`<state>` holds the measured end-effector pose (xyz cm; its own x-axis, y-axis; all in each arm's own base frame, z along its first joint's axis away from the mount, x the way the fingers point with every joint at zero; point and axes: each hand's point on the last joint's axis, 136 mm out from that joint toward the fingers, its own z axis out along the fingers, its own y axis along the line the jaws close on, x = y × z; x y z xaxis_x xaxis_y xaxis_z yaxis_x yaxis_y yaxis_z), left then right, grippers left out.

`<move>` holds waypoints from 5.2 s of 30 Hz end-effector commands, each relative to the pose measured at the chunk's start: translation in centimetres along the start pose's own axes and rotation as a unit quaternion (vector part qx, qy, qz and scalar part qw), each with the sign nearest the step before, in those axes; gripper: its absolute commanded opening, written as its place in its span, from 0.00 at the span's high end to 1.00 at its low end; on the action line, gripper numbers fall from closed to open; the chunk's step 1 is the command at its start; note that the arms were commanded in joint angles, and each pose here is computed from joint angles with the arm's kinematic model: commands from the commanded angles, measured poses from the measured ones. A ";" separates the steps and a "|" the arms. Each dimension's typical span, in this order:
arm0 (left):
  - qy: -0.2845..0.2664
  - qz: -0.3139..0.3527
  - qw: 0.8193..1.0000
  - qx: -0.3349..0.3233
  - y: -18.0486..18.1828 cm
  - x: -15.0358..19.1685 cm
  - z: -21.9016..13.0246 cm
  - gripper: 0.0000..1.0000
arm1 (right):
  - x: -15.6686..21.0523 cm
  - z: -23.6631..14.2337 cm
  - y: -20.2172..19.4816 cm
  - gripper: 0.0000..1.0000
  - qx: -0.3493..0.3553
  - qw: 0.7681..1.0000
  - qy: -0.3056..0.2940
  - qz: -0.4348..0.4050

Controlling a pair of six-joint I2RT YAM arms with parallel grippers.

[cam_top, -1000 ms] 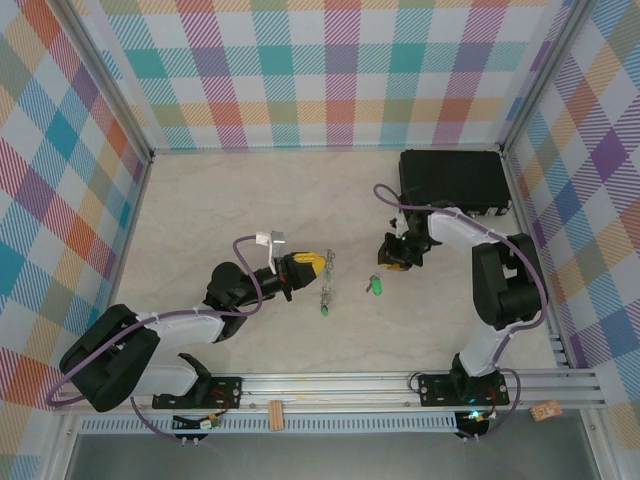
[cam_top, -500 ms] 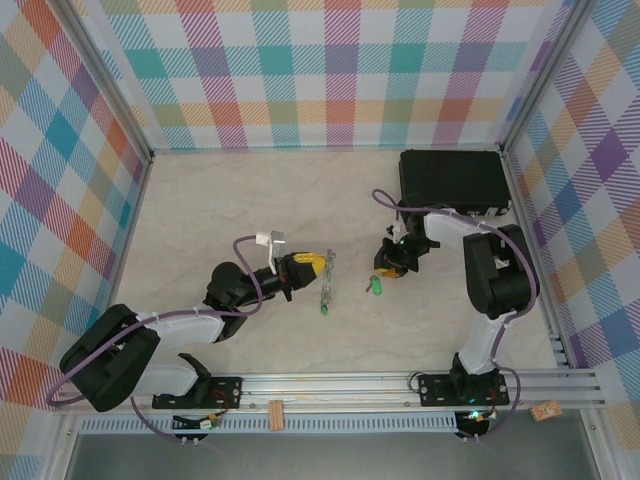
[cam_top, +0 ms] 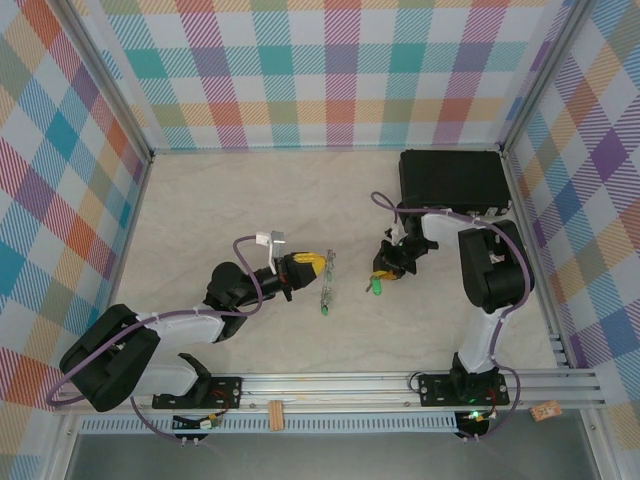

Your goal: Put the keys on the keyring

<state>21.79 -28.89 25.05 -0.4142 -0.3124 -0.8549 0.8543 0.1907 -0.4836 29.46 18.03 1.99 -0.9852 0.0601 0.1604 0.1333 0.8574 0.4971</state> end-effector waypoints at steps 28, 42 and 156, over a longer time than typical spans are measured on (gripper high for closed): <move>-0.016 0.014 0.999 0.037 -1.8 -1.3 0.5 1.00 | 0.7 -0.8 0.8 1.00 -0.023 1.000 -0.006 -0.019; -0.008 0.014 0.999 0.028 -1.1 -0.6 0.7 1.00 | 0.8 -6.7 3.7 1.00 -0.067 0.975 -0.179 -0.113; 0.030 0.184 0.982 0.017 -3.1 -5.2 3.0 1.00 | 12.6 -21.8 20.9 1.00 -0.185 0.558 -0.480 -0.651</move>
<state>22.77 -30.45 30.42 -0.1281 -0.1425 -0.9815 0.9496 0.2677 -0.1628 22.98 25.08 31.75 0.1198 -0.1263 -0.9847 -0.9100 0.3827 -0.1598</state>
